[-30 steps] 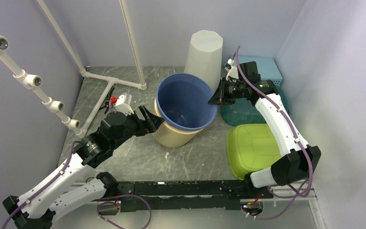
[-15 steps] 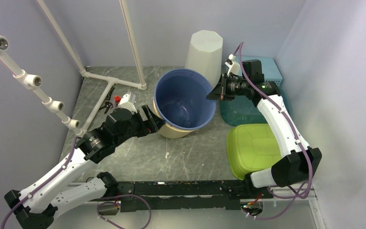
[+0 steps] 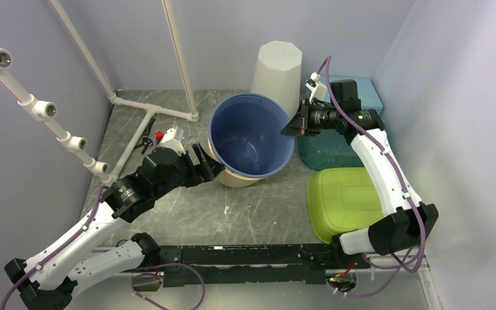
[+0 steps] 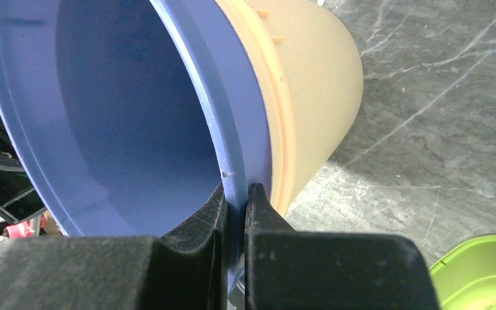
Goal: Turn the large container upside down
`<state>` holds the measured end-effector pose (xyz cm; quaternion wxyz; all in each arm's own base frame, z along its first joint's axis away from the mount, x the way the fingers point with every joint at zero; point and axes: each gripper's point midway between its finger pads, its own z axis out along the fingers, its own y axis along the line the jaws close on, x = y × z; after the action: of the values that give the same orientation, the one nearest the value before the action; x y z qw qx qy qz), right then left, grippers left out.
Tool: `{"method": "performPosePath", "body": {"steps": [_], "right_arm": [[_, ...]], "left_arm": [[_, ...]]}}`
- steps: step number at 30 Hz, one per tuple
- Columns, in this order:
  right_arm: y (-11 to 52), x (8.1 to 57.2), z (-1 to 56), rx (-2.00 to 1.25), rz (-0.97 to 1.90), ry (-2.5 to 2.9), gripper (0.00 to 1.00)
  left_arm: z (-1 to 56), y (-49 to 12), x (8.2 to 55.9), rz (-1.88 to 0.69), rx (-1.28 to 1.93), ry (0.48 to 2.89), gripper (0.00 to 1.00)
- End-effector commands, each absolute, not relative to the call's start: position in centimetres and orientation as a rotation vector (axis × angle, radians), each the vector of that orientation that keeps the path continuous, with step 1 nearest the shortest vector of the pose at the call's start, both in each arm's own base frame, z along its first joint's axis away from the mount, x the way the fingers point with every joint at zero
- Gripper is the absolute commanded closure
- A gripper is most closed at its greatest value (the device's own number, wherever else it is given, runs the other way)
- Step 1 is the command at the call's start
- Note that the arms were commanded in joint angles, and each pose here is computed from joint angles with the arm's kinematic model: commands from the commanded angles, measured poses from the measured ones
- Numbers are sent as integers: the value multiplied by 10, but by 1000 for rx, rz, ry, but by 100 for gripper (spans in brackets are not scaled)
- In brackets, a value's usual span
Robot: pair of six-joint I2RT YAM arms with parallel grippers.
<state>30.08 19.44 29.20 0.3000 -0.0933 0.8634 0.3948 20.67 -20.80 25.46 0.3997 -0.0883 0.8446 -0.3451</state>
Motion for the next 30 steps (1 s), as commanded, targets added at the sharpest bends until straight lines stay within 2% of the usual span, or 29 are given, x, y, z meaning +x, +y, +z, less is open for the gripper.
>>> {"method": "performPosePath", "body": {"steps": [1,4,12,16,18,23,30], "right_arm": [[227,207,392,-561,1521,2073,100],[221,211,388,-526,1428,2124,100],[220,208,389,-528,1427,2125,100],[205,227,364,-446,1193,2254,100],[196,237,347,-407,1062,2335,100],[207,241,336,-445,1073,2360,100],[200,261,308,-353,878,2466,100]], "left_arm": [[247,-197,221,-776,-317,2134,9],[244,-198,223,-760,-327,2148,9],[240,-202,228,-717,-297,2180,7],[245,-207,228,-757,-271,2165,6],[251,-210,227,-795,-260,2141,6],[270,-225,226,-912,-197,2076,6],[306,-225,221,-986,-148,1968,6]]}}
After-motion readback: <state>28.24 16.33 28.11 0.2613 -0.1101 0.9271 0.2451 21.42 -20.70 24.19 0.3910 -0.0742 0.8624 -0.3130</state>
